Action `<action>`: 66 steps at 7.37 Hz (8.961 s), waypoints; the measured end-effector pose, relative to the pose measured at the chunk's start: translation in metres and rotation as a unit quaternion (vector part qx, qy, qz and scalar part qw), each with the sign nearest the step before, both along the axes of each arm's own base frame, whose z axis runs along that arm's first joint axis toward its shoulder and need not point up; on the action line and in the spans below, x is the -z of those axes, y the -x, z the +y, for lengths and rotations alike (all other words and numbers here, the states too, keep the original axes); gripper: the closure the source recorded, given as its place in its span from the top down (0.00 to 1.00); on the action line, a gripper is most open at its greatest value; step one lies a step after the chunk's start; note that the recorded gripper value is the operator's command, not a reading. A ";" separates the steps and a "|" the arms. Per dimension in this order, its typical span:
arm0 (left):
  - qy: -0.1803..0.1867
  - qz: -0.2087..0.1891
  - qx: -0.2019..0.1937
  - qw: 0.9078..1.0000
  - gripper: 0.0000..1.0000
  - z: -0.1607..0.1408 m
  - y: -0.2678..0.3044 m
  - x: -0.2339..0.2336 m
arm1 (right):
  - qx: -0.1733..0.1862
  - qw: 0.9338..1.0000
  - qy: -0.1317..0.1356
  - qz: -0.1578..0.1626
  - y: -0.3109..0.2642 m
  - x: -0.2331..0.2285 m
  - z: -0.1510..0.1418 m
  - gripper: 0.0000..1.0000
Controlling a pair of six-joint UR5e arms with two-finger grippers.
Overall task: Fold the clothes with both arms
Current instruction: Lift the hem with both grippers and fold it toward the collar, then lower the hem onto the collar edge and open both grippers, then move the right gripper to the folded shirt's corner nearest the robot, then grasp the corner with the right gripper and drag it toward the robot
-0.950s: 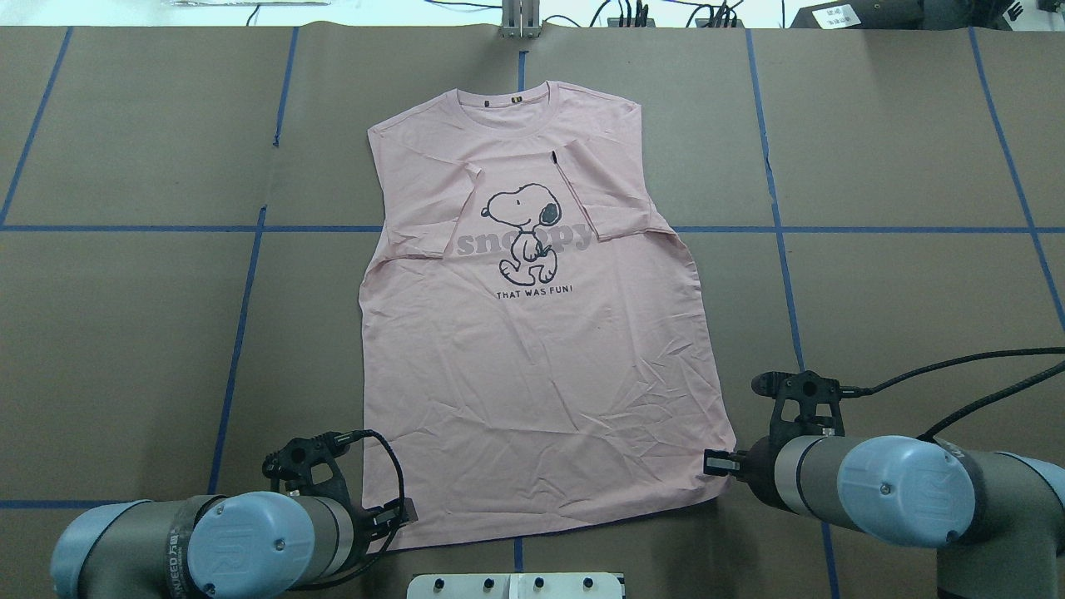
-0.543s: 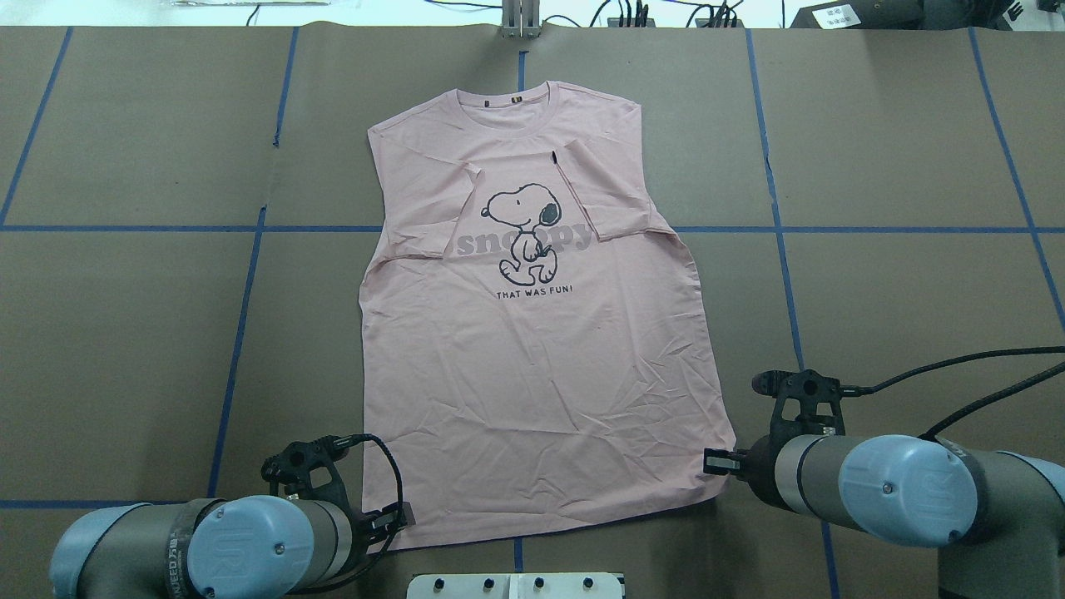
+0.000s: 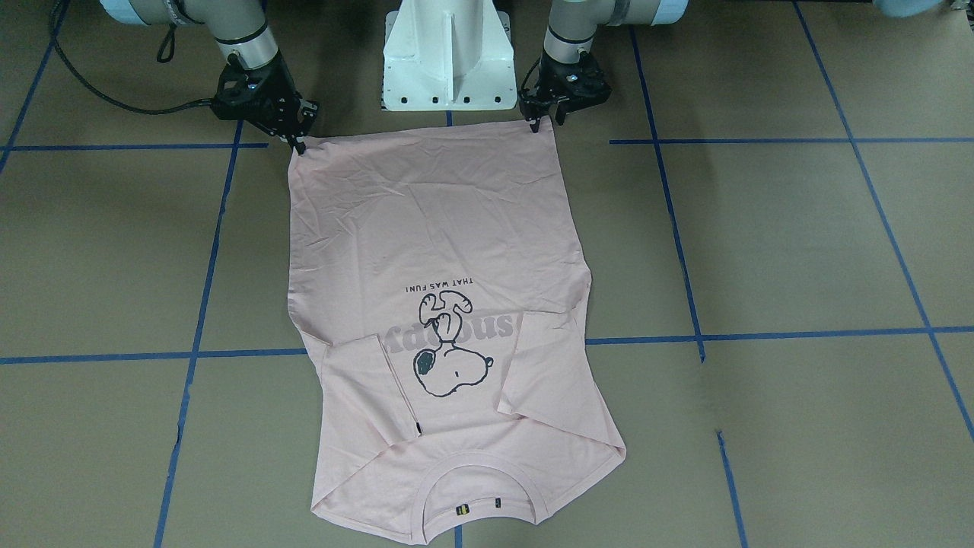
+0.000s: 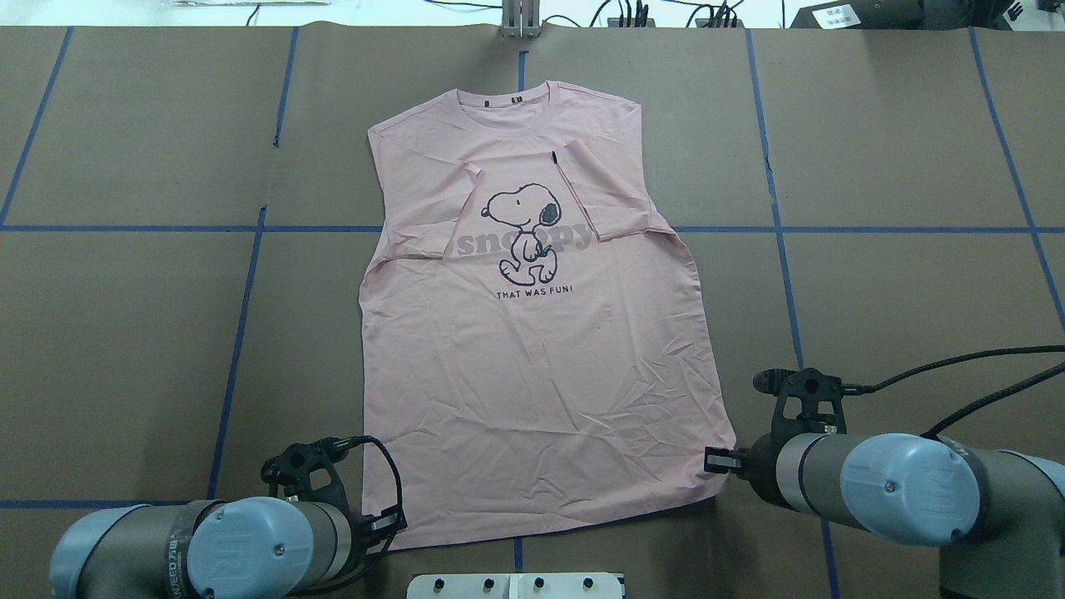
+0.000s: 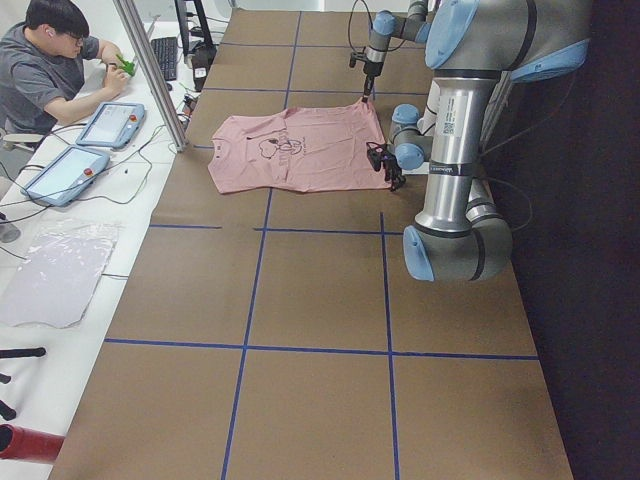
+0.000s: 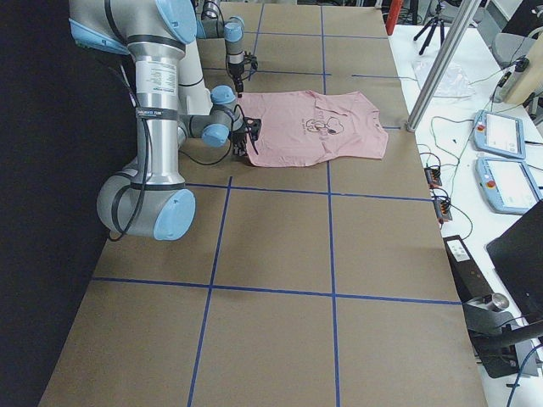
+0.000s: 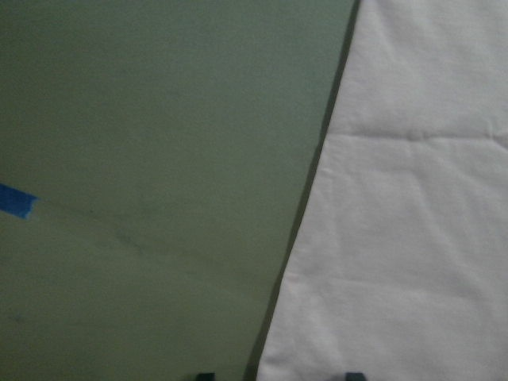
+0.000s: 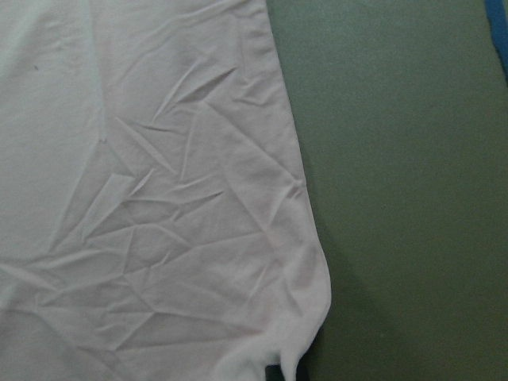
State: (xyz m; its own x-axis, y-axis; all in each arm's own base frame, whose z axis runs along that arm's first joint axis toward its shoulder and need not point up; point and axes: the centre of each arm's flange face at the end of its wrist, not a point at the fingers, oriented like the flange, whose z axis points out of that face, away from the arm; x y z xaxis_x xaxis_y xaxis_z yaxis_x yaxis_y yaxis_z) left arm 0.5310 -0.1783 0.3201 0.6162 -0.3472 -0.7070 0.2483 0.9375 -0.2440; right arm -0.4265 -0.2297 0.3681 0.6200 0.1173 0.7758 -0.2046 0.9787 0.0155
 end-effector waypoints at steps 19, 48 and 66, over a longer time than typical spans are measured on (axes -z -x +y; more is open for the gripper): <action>-0.058 0.019 -0.069 0.996 0.00 0.028 0.128 0.111 | 0.049 0.991 0.104 -0.074 -0.089 0.069 0.076 0.00; -0.196 -0.030 0.094 0.976 1.00 -0.362 0.073 0.030 | -0.026 0.998 -0.062 -0.001 -0.026 0.047 -0.327 1.00; -0.193 -0.011 0.098 0.976 1.00 -0.342 0.086 0.064 | 0.040 0.998 0.018 0.037 0.026 -0.019 -0.167 0.00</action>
